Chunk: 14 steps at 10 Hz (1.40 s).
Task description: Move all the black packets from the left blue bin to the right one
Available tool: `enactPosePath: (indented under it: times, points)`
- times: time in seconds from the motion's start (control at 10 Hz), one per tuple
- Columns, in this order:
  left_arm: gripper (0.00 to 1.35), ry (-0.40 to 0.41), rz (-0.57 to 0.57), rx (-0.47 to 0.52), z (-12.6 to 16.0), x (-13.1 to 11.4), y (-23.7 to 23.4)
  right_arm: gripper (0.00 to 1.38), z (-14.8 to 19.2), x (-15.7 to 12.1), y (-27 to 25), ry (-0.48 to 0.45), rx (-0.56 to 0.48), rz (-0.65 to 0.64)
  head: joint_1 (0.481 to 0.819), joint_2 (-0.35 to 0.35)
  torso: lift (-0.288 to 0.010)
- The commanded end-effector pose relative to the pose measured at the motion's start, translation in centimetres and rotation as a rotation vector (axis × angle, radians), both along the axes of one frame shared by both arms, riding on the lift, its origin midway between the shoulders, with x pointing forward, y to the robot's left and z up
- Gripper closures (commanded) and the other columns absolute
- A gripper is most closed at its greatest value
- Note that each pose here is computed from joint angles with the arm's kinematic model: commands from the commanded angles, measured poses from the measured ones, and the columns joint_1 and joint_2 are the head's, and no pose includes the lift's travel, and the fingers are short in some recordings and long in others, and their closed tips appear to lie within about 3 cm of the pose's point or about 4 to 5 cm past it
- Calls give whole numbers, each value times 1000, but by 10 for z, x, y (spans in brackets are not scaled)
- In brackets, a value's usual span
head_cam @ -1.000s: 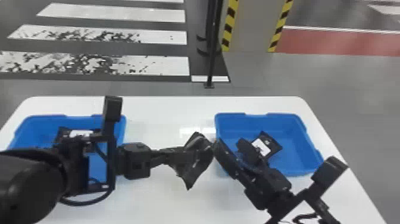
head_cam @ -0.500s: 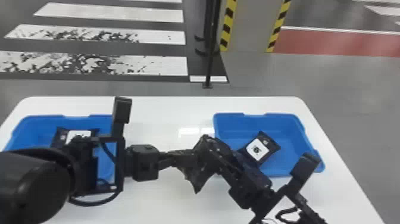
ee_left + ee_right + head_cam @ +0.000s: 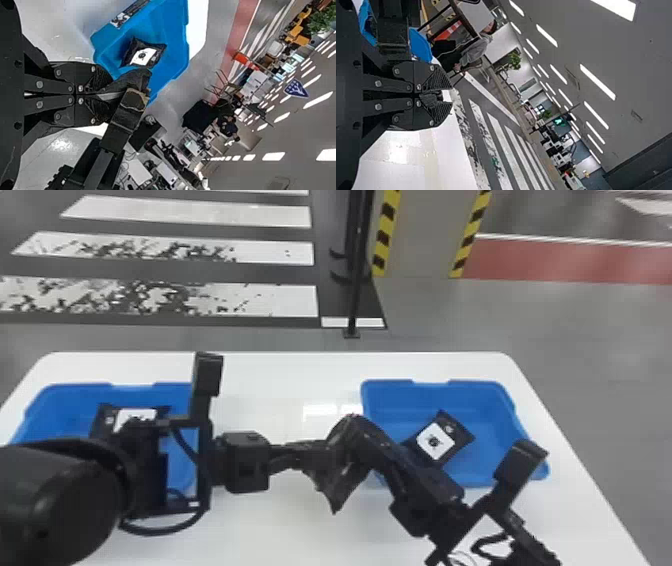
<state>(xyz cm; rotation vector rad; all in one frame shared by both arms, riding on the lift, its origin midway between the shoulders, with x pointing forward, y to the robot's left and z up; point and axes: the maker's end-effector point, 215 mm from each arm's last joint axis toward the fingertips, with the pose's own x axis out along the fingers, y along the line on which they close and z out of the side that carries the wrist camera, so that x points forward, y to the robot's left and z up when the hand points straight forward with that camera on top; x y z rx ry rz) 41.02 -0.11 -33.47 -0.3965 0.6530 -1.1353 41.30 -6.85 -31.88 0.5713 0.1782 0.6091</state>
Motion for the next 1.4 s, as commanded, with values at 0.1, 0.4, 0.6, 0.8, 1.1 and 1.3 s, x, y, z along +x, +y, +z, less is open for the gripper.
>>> enactPosePath:
  times: [0.1, 0.4, 0.6, 0.8, 1.1, 1.3]
  points:
    - [395, 34, 24, -24, -6, -6, 6, 1285, 2, 6, -9, -7, -5, -15, 695, -95, -139]
    - [168, 23, 48, -89, 7, -13, 13, 1283, -9, 41, -60, -19, -78, -93, 695, -115, -139]
    - [176, 47, 84, -91, -1, -25, 31, 1283, -24, 79, -129, -14, -188, -199, 695, -158, -139]
    - [188, 63, 137, -88, -6, -29, 54, 1283, -45, 102, -229, 27, -320, -357, 695, -225, -139]
    - [188, 18, 266, -57, 1, -9, 108, 1280, -112, 129, -295, 195, -329, -404, 695, -315, -139]
    - [190, 8, 293, -49, 3, -5, 121, 966, -120, 140, -297, 208, -324, -382, 695, -291, -139]
